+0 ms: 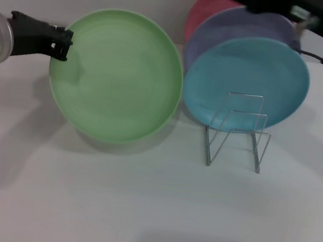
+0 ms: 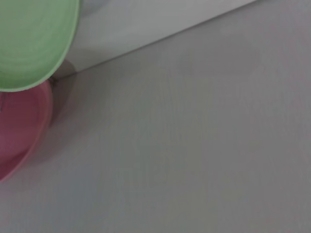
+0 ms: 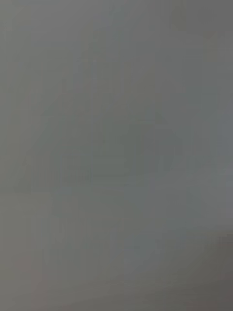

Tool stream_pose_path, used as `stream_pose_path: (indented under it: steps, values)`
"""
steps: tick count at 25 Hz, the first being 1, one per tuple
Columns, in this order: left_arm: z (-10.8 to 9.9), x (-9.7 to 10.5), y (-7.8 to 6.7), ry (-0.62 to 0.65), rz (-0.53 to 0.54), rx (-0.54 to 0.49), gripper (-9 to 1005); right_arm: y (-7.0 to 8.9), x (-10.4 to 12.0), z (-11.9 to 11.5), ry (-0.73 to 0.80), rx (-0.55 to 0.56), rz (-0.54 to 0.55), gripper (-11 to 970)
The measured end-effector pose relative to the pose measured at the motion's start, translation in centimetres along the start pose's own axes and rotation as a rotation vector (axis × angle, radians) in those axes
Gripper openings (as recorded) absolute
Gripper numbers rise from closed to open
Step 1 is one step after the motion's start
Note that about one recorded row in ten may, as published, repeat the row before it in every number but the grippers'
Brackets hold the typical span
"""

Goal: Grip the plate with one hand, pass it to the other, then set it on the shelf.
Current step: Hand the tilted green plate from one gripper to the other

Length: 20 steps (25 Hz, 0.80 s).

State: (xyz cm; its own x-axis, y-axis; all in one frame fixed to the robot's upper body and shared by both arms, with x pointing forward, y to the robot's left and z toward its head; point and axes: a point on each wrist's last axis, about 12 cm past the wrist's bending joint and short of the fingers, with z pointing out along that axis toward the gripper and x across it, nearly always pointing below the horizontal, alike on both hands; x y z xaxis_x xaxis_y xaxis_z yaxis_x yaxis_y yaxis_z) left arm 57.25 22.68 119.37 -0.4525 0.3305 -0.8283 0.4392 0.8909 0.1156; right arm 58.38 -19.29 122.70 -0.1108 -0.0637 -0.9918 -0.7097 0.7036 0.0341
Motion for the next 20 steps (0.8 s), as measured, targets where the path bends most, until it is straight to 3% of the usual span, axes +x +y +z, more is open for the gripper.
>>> stream_pose_path:
  steps: [4,7,20]
  values:
    - [0.0,-0.2,0.0,-0.011,-0.002,-0.004,32,1.8,-2.6,1.6,0.145,0.06,-0.04,793]
    - [0.1,-0.2,-0.1,-0.011,-0.002,0.001,32,2.1,-3.5,2.9,0.236,0.096,-0.022,792]
    - [0.2,0.0,-0.4,-0.011,-0.017,0.02,33,1.6,-1.6,9.0,0.435,0.036,0.021,779]
